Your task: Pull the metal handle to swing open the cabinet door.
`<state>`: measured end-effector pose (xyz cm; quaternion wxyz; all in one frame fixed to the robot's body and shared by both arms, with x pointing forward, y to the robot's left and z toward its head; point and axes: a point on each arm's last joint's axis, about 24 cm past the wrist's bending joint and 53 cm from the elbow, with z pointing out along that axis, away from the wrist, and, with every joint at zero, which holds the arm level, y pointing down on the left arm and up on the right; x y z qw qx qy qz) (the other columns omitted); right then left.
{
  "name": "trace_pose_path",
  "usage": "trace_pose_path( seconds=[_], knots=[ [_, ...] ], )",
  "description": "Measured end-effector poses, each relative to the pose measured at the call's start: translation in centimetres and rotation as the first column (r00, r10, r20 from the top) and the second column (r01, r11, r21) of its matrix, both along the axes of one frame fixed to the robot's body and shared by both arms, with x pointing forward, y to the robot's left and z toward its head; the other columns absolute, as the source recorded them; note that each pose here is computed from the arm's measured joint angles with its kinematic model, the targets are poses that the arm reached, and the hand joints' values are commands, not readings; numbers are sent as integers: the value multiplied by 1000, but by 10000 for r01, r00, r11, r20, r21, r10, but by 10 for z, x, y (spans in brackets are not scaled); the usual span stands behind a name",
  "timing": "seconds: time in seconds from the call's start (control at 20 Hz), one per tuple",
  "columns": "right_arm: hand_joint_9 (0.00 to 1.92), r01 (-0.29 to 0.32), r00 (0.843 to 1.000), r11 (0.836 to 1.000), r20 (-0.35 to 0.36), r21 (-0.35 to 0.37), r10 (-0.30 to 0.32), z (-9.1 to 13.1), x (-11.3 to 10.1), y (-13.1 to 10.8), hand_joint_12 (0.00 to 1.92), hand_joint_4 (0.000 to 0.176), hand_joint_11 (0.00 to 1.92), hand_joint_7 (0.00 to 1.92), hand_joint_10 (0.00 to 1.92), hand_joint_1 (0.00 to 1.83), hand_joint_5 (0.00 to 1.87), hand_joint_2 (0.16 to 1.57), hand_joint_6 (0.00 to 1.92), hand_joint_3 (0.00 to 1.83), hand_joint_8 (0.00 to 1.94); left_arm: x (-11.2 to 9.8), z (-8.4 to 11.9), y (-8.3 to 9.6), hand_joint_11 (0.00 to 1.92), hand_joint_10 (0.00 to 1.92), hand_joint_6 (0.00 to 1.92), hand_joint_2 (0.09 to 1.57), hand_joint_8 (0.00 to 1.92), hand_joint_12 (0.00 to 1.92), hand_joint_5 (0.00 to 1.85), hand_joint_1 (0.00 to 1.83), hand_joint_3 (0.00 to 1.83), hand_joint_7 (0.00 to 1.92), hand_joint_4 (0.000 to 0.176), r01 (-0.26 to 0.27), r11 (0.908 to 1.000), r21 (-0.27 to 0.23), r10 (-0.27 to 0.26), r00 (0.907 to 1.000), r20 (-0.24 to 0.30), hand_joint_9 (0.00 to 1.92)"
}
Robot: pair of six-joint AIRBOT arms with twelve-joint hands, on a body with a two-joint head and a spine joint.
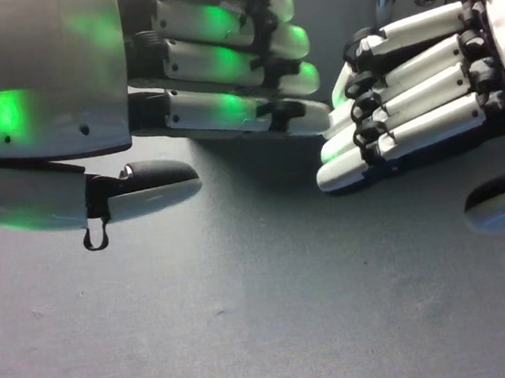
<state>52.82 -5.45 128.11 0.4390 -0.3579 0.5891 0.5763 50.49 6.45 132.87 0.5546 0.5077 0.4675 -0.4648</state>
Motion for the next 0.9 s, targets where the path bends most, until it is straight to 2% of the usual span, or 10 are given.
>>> trace_pose_path(
  seconds=[0.25,0.35,0.5,0.75,0.8,0.85,0.9],
  knots=[
    [366,116,9999,9999,1,-34,-116,-1,4,-1,901,0,0,389,8,0,276,1571,2,44,0,0,0,0,0,7,2,1571,3,920,288,0,144,400,0,-11,10000,0,11,10000,-4,389],
    [369,501,9987,9987,-52,-106,-501,-3,16,-2,903,0,0,393,9,0,279,1571,3,43,2,0,0,0,0,3,1,1571,1,903,284,0,145,399,0,-8,10000,3,8,10000,1,386],
    [370,1121,9898,9937,-875,-77,-1123,-6,35,-6,908,0,0,390,4,0,281,1571,1,42,0,1,0,0,0,3,1,1571,0,901,285,0,138,397,0,-23,10000,6,23,10000,3,387],
    [371,1574,9723,9874,-1729,-150,-1576,-17,56,-6,905,0,0,388,3,0,276,1571,1,41,1,0,0,0,0,2,2,1571,1,884,288,0,141,400,0,-12,10000,7,12,10000,3,387],
    [371,1778,9574,9840,-2288,-150,-1765,-21,62,-7,907,0,0,386,3,0,285,1571,5,42,0,1,0,0,2,4,5,1571,3,891,298,0,145,406,0,-19,10000,10,19,10000,5,395],
    [371,2036,9214,9790,-3359,-104,-1952,-24,71,-9,908,0,0,386,3,0,288,1571,6,43,0,0,0,0,0,2,3,1571,1,890,296,0,146,403,0,-16,10000,6,16,10000,3,391],
    [374,2248,8952,9744,-3926,-104,-2107,-27,76,-12,910,0,0,390,4,0,294,1571,8,45,2,1,0,0,0,3,4,1571,2,890,299,0,147,405,0,-27,10000,3,27,10000,1,394]
  ],
)
